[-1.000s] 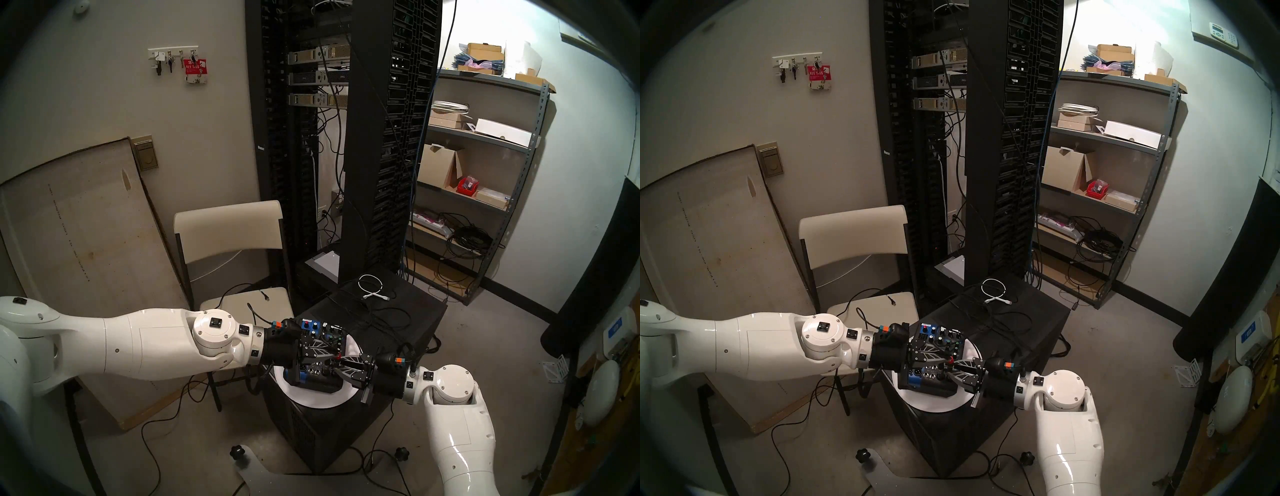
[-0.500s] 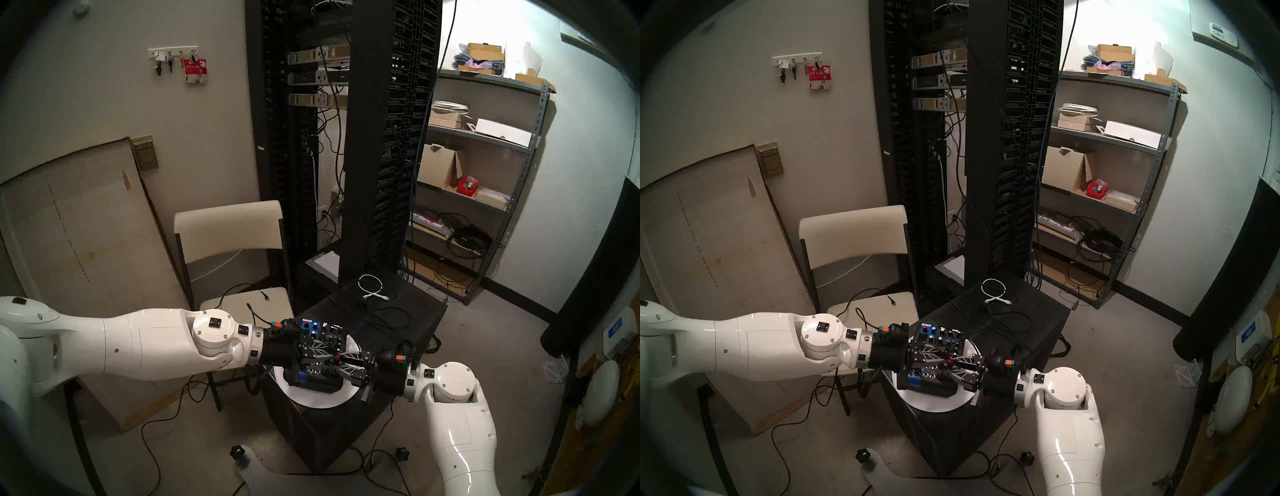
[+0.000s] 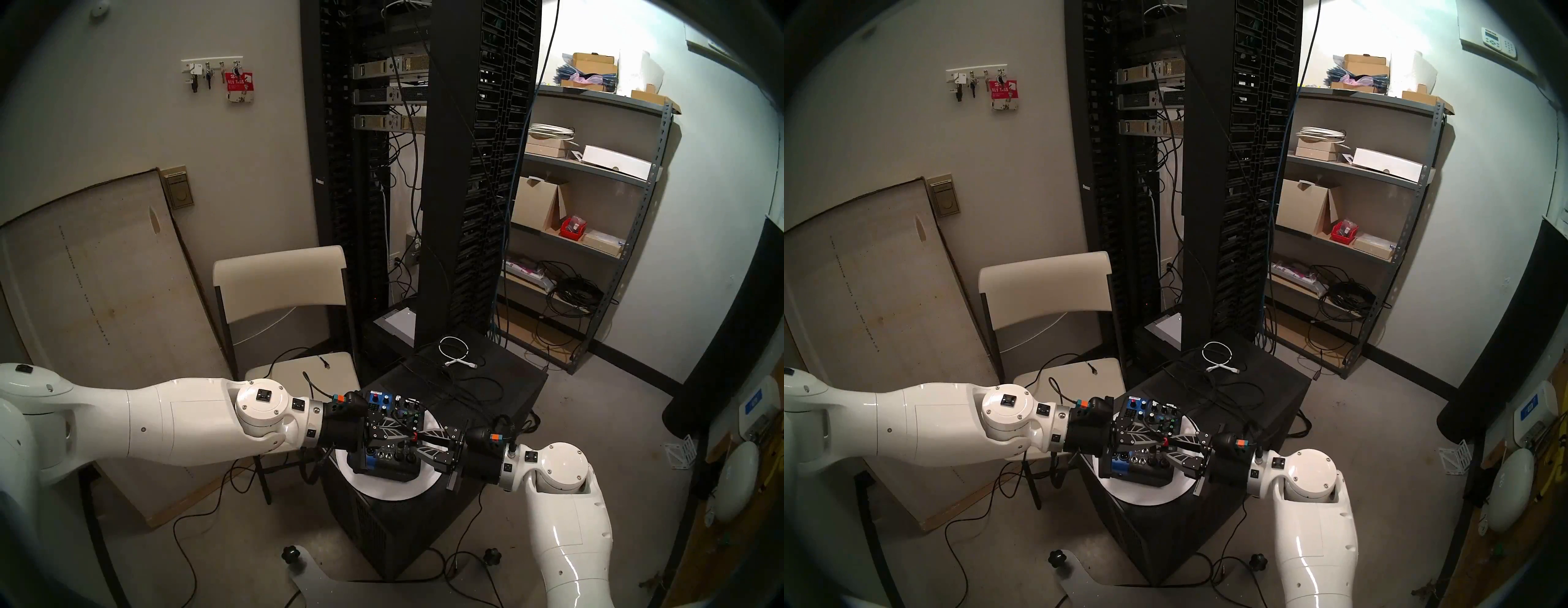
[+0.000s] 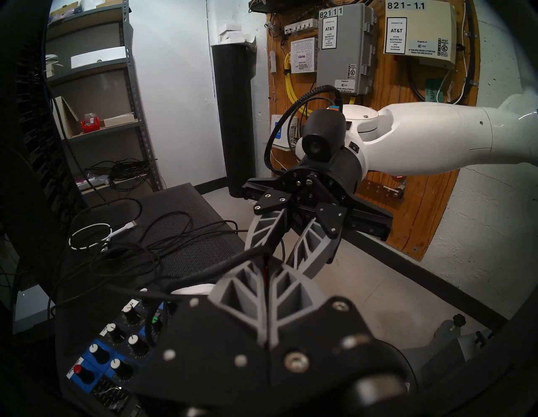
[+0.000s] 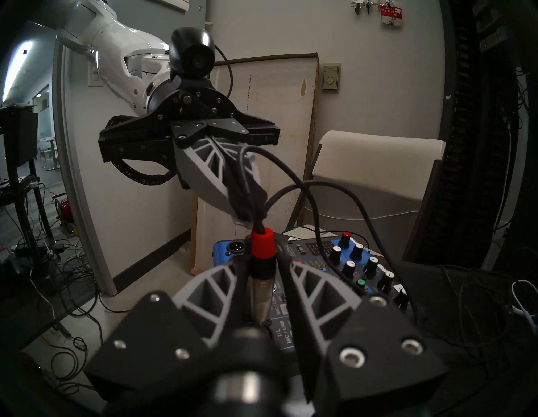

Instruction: Insert aux cable

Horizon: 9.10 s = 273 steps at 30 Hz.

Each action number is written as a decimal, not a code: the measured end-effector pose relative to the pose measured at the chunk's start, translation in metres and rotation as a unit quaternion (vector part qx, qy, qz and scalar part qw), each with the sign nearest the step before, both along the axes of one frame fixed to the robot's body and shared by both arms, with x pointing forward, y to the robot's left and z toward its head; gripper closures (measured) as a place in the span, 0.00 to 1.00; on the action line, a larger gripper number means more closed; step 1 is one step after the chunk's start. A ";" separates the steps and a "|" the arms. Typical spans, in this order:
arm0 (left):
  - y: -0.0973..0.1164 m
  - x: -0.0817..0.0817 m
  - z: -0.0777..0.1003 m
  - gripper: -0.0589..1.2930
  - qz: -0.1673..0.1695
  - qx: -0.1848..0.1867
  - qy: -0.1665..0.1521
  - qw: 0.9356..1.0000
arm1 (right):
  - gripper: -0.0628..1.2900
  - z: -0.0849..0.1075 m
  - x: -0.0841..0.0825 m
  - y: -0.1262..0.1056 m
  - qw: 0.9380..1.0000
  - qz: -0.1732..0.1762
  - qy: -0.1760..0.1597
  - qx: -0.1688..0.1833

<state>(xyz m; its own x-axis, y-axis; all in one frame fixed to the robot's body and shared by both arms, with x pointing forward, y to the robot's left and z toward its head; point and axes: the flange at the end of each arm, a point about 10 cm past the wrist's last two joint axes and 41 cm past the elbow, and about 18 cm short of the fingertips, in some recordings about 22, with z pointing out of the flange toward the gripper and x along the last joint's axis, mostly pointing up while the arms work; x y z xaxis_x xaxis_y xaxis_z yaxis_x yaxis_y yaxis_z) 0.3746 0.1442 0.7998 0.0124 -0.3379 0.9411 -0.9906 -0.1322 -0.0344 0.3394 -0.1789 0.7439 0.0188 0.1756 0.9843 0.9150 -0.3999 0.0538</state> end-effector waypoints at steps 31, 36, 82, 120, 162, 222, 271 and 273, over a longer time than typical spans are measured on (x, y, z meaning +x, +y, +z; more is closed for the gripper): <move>0.000 0.000 0.000 0.97 -0.005 0.000 0.002 1.000 | 0.94 0.004 -0.003 0.001 1.000 0.008 0.000 0.000; 0.000 -0.001 0.000 0.97 -0.007 0.001 0.003 1.000 | 0.94 0.003 -0.003 0.001 1.000 0.009 -0.003 -0.001; 0.003 -0.006 -0.006 0.97 -0.015 0.037 -0.001 0.999 | 0.94 -0.010 -0.009 0.006 0.999 0.020 0.000 -0.039; 0.002 -0.003 -0.001 0.97 -0.059 0.100 -0.033 0.993 | 0.94 -0.009 -0.008 0.006 0.999 0.018 0.006 -0.037; 0.038 -0.012 0.012 0.97 -0.009 0.072 -0.018 0.997 | 0.64 -0.002 -0.011 0.004 0.999 0.031 0.006 -0.025; 0.067 0.035 0.025 0.97 0.076 0.047 -0.041 0.995 | 0.63 0.026 -0.005 -0.040 0.999 -0.007 -0.017 -0.028; 0.064 0.033 0.023 0.97 0.072 0.047 -0.039 0.995 | 0.50 0.031 -0.018 0.005 0.999 0.047 -0.009 -0.006; 0.064 0.033 0.023 0.97 0.073 0.048 -0.039 0.995 | 0.51 0.030 -0.018 0.006 0.999 0.047 -0.009 -0.006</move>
<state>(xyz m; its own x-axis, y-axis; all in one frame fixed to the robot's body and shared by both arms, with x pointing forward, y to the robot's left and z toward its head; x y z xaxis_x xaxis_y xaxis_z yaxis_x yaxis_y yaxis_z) 0.4080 0.2082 0.8225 -0.0034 -0.4256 0.9049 -0.9551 -0.2667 -0.1290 0.3218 -0.1726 0.7743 -0.0157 0.1875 0.9821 0.9471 -0.3120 0.0747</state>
